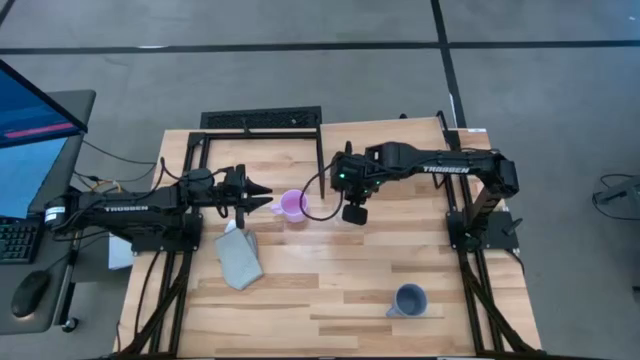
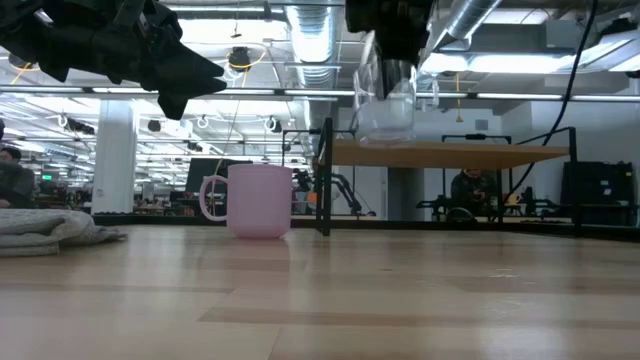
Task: Stack small to large cups/mugs on shelf
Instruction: Put the transparent mug on the shelf
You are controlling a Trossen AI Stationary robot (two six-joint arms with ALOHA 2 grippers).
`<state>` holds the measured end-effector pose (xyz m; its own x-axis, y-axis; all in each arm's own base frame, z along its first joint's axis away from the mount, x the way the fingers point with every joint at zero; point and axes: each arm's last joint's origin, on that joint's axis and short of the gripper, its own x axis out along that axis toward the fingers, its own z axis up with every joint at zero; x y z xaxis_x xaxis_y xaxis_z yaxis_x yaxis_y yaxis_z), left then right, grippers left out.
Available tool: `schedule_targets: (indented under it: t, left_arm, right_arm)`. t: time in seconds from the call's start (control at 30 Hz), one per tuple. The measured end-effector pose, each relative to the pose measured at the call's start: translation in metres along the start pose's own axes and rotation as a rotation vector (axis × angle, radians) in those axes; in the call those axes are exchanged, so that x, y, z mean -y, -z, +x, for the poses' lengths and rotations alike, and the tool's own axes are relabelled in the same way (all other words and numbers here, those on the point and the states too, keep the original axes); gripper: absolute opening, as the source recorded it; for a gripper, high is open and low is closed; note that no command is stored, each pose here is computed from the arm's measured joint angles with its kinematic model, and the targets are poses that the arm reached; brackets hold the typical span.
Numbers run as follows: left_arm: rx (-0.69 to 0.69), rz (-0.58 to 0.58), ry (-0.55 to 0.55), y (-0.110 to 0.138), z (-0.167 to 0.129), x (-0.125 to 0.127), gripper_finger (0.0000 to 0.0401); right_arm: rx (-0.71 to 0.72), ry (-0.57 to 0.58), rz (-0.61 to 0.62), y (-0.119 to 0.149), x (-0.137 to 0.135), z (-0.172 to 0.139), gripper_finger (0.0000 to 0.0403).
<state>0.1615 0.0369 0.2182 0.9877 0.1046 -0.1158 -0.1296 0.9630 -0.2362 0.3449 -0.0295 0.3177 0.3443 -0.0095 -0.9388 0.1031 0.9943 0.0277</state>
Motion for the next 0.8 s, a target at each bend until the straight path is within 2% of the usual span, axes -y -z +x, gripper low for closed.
schedule_targets:
  t: [0.4,0.6,0.8]
  left_arm:
    - [-0.009,-0.002,-0.002,0.001,0.0,0.0,0.0121]
    - [-0.037,-0.006,-0.009,0.004,0.0,-0.001,0.0121]
    - [-0.036,-0.01,-0.014,0.004,0.0,-0.001,0.0121]
  right_arm:
    - [-0.047,0.108,0.068,0.003,0.031,-0.03,0.0001]
    - [0.064,0.13,0.099,0.008,0.048,-0.054,0.0001]
    - [0.179,0.164,0.143,0.027,0.06,-0.094,0.0001]
